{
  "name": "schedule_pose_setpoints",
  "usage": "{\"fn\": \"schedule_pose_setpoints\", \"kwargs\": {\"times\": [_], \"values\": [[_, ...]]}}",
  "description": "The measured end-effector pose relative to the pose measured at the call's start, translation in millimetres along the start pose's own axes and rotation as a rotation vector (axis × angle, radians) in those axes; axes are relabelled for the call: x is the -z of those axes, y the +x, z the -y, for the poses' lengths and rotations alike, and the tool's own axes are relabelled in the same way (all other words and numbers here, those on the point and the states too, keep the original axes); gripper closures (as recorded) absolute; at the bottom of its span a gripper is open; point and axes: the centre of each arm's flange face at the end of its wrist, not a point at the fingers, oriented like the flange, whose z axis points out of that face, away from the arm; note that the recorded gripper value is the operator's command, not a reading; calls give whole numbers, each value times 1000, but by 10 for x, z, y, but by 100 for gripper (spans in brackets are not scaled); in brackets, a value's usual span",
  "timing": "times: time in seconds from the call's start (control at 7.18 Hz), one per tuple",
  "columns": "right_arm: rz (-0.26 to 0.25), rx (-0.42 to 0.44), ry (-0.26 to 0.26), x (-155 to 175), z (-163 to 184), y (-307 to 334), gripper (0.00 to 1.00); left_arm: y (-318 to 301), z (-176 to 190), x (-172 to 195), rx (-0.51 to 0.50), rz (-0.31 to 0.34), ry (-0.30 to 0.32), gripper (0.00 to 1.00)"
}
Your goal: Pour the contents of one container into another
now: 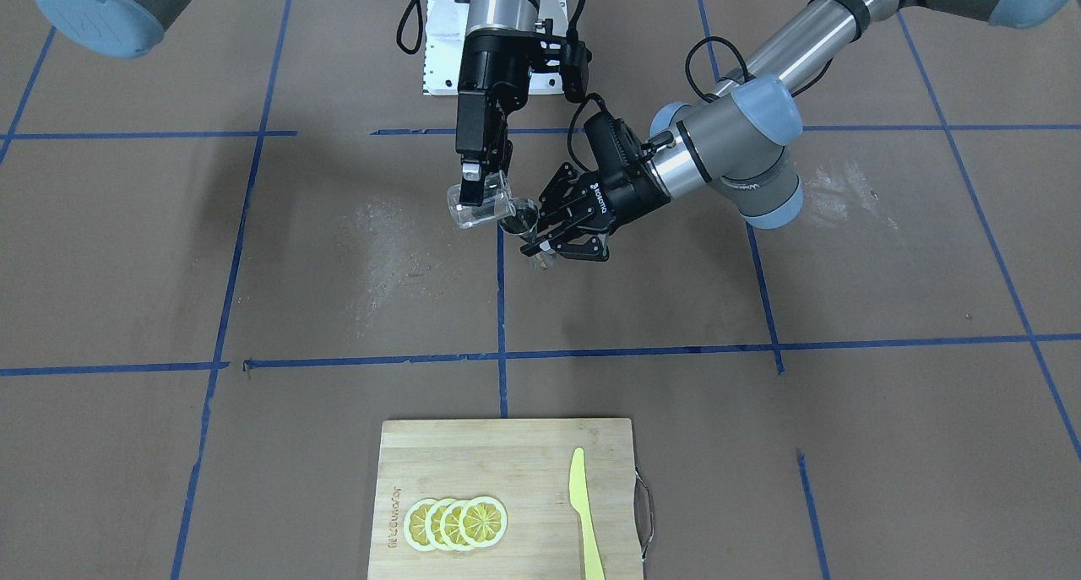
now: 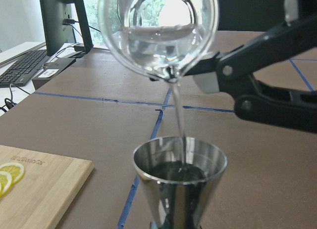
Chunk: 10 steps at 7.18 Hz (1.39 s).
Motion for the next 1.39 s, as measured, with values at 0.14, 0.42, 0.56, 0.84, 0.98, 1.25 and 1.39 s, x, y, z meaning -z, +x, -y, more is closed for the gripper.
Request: {"fn": "schedule_pose_setpoints", "kwargs": {"times": [0.14,0.42,0.56,0.84,0.98,1.25,1.39], "values": [[0,-2,1,2,3,4,100,3,1,-1,0,-1,0,100],[5,-35,12,40,17,74,100,4,5,-3,0,-1,1,100],[10,-77,25,73,-7,146,100,4,5,-4,0,-1,1,100],[31,-213,61,71,-208,168,100,4,7,-1,-1,-1,2,100],[52,-300,85,49,-326,149,100,1,4,2,-1,0,2,100],[108,-473,117,77,-404,230,100,0,2,5,-1,0,2,100],[137,-544,124,108,-412,297,100,0,2,6,-1,0,3,100]]}}
